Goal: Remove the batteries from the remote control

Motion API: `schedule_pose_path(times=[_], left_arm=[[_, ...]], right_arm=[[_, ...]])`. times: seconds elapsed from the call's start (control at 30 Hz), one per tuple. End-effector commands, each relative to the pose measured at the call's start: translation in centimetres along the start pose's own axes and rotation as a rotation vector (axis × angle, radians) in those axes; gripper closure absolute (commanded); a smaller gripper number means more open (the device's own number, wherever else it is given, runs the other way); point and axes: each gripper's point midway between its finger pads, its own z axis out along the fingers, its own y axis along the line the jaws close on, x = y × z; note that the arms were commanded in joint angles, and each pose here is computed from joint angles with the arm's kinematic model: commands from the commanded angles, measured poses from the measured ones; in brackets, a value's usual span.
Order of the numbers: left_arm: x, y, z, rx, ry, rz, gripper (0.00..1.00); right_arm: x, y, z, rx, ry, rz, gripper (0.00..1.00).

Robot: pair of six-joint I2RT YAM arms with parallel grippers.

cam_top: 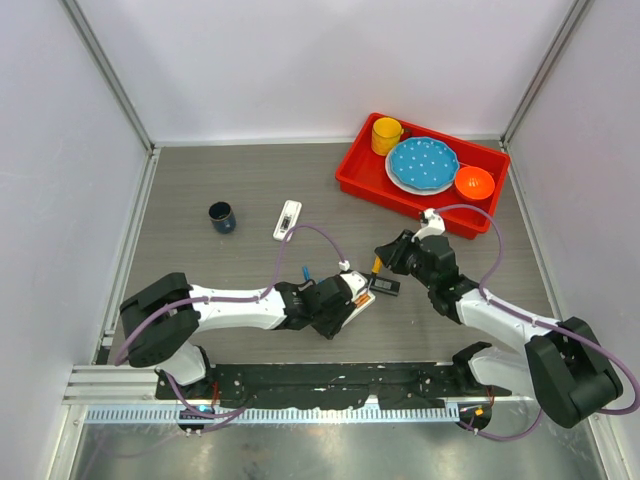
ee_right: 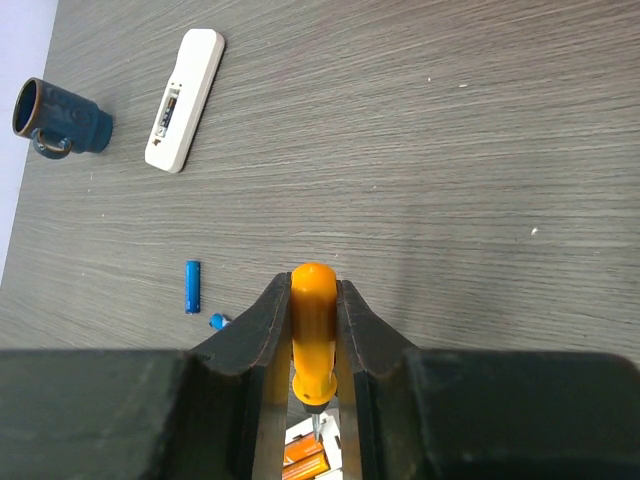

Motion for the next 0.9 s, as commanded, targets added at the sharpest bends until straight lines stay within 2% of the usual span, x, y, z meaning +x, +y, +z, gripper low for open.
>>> schedule_pose_path(times=[0.0, 0.5, 0.87], left_arm=[[0.4, -0.5, -0.2, 0.029, 0.013, -0.009, 1.00], [0.6, -0.3, -0.2, 0.022, 0.019, -0.012, 1.00], [0.6, -0.3, 0.2, 0.020, 0.021, -0.012, 1.00]], right_arm=[[-1.0, 0.0, 0.2, -0.007, -0.050, -0.032, 0.99], [0.1, -0.5, 0.1, -0.014, -0.019, -0.071, 0.99], [2.0, 0.9, -0.5, -0.128, 0.030, -0.009, 0.99]])
